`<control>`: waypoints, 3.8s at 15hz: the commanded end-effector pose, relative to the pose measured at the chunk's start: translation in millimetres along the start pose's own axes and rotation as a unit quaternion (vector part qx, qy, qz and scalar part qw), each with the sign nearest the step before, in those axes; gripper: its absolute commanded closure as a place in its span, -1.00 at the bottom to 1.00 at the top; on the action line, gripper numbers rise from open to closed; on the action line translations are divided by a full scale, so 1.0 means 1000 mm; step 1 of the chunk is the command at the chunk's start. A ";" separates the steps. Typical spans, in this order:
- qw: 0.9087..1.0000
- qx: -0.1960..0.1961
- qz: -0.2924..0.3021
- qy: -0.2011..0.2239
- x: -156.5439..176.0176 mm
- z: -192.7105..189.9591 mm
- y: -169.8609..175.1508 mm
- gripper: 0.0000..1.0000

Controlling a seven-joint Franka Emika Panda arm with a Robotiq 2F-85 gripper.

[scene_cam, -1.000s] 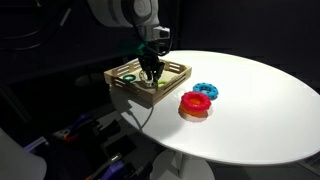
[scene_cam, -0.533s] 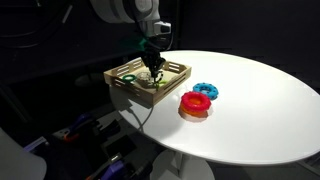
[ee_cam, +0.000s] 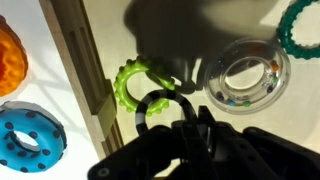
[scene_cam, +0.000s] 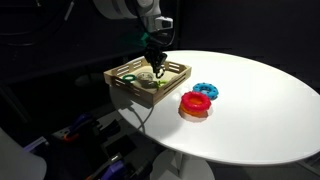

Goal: Remove the small white and black ring from the tray and put it on the table on the blue right

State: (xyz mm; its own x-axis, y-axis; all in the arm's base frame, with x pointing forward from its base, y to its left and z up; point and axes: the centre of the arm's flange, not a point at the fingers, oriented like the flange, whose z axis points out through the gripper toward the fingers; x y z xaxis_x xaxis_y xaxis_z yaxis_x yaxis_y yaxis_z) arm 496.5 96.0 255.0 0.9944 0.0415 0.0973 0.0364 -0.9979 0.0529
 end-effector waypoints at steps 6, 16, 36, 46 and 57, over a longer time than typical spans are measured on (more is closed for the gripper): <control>0.998 -0.018 0.048 0.026 0.036 -0.030 0.037 0.90; 0.990 -0.081 0.116 0.027 0.048 -0.021 0.120 0.90; 0.983 -0.061 0.165 -0.043 0.052 -0.026 0.146 -1.00; 0.982 0.041 0.111 -0.146 0.066 -0.114 0.129 -1.00; 0.988 0.030 0.114 -0.096 0.084 -0.277 0.139 -1.00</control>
State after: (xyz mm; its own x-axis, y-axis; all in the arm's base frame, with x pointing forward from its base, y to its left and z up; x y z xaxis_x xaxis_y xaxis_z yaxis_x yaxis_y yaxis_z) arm 552.1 -22.7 505.9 0.9753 -0.1870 -0.1178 -0.1891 -0.9819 -0.0068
